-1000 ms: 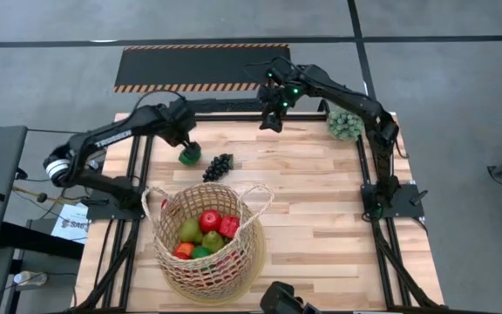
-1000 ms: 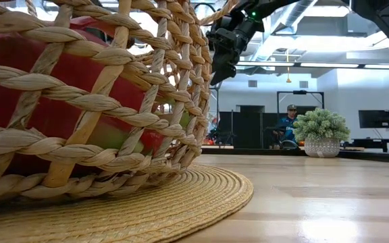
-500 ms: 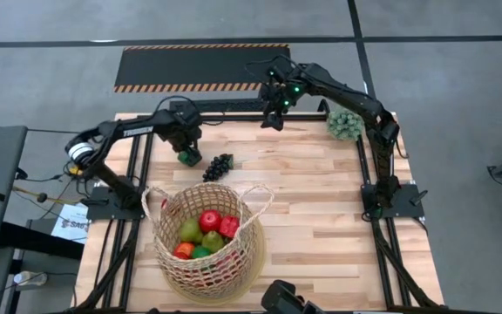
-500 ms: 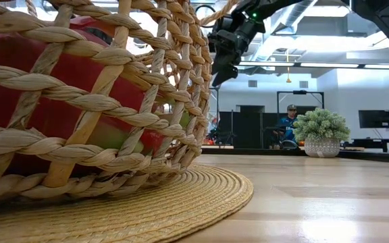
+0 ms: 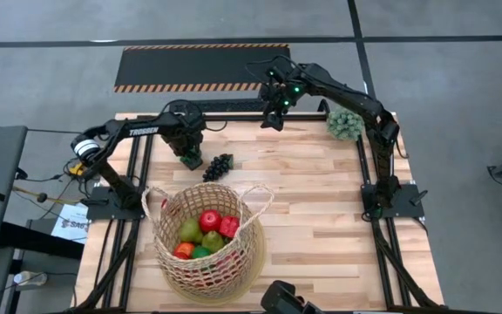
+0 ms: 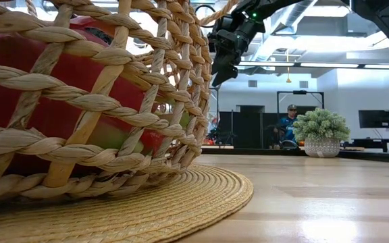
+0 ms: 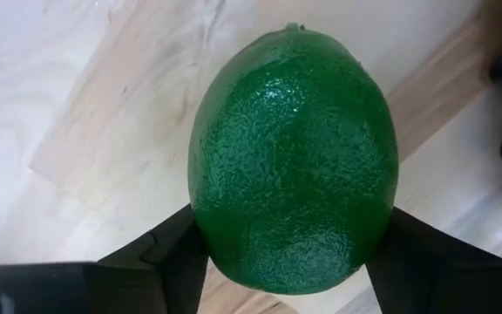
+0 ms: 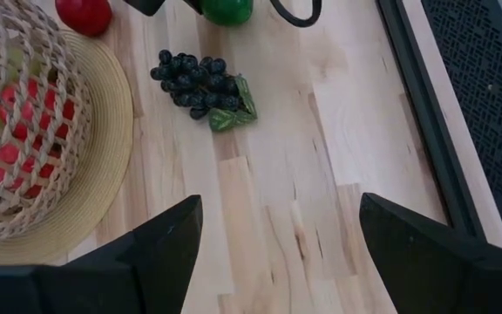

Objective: Build produce basket
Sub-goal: Put the lime into the basket

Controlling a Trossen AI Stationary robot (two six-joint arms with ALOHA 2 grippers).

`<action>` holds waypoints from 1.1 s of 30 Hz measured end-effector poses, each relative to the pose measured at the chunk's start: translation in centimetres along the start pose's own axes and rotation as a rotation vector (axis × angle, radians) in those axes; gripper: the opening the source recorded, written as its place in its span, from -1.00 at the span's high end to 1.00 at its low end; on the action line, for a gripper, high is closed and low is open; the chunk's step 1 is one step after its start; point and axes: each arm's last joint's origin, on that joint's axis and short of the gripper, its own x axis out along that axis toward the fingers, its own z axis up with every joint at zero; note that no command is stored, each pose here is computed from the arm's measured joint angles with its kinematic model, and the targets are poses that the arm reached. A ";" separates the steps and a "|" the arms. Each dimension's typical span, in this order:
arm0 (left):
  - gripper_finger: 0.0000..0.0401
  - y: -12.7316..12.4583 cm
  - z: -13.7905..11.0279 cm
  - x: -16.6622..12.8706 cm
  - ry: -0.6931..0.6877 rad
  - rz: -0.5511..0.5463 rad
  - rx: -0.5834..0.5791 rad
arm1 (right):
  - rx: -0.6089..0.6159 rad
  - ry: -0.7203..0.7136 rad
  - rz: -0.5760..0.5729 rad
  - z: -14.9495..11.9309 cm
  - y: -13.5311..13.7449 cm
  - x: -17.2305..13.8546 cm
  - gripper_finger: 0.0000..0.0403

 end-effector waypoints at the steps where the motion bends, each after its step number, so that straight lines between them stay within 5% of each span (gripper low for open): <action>1: -0.11 0.0 0.0 0.0 0.000 0.000 -0.007 | 0.001 0.000 0.000 0.0 0.0 0.0 -0.62; 9: -0.14 -0.4 -0.3 -1.4 -0.058 0.000 -0.053 | 0.012 0.000 0.000 0.0 0.0 0.0 -0.62; 17: -0.14 -1.3 -2.3 -6.2 -0.255 -0.039 -0.138 | 0.019 0.001 0.000 0.0 0.0 0.0 -0.62; 26: -0.16 -2.8 -6.1 -16.3 -0.699 -0.198 -0.231 | 0.047 0.001 -0.002 0.0 -0.1 -0.1 -0.62; 33: -0.16 -5.2 -9.3 -22.4 -1.005 -0.457 -0.172 | 0.071 0.004 -0.003 -0.1 -0.3 -0.2 -0.62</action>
